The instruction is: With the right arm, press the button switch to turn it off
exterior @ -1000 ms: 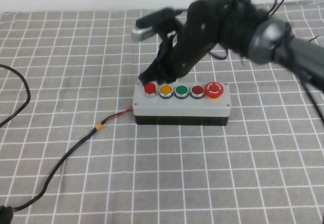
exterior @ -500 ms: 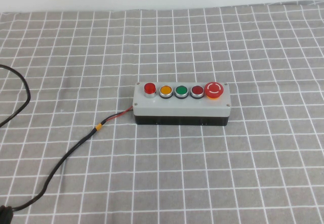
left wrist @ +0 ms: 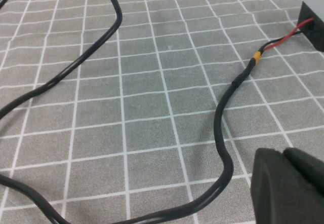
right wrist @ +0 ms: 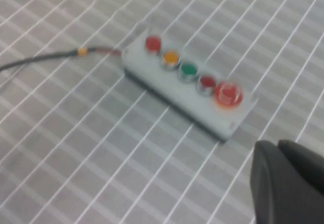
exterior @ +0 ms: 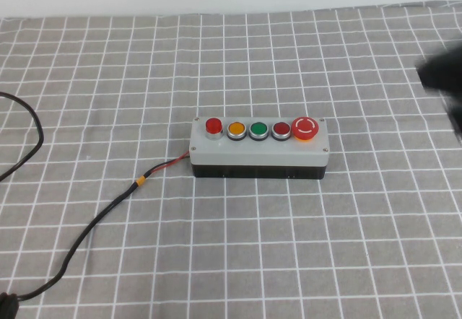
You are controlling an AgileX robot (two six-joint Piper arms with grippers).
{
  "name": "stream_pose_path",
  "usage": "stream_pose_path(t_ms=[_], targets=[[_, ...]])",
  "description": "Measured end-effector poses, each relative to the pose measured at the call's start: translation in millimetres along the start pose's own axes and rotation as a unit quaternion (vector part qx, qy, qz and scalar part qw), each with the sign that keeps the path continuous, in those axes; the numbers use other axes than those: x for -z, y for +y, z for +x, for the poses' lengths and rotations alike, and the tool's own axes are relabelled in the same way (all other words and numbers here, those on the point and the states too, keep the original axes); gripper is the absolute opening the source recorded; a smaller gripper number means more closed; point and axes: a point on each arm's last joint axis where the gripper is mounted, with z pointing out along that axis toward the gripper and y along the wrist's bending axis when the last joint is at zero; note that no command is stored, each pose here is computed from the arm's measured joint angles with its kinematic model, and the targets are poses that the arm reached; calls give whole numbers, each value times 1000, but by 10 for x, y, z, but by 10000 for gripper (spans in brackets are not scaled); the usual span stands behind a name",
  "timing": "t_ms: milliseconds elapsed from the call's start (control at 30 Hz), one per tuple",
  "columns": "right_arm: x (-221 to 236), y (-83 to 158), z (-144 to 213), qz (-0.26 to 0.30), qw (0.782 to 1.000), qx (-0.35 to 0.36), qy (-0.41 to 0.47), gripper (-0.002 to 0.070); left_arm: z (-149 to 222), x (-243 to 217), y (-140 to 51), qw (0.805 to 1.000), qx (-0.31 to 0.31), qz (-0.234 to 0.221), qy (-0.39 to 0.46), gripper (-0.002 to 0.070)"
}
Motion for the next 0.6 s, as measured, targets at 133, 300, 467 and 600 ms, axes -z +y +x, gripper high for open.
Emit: stream_pose_path(t_ms=[133, 300, 467, 600], targets=[[88, 34, 502, -13, 1000, -14, -10, -16, 0, 0, 0, 1000, 0, 0, 0, -3], [168, 61, 947, -24, 999, -23, 10, -16, 0, 0, 0, 1000, 0, 0, 0, -3], [147, 116, 1238, -49, 995, -39, 78, -16, 0, 0, 0, 1000, 0, 0, 0, -3], [127, 145, 1346, -61, 989, -42, 124, -16, 0, 0, 0, 1000, 0, 0, 0, -3]])
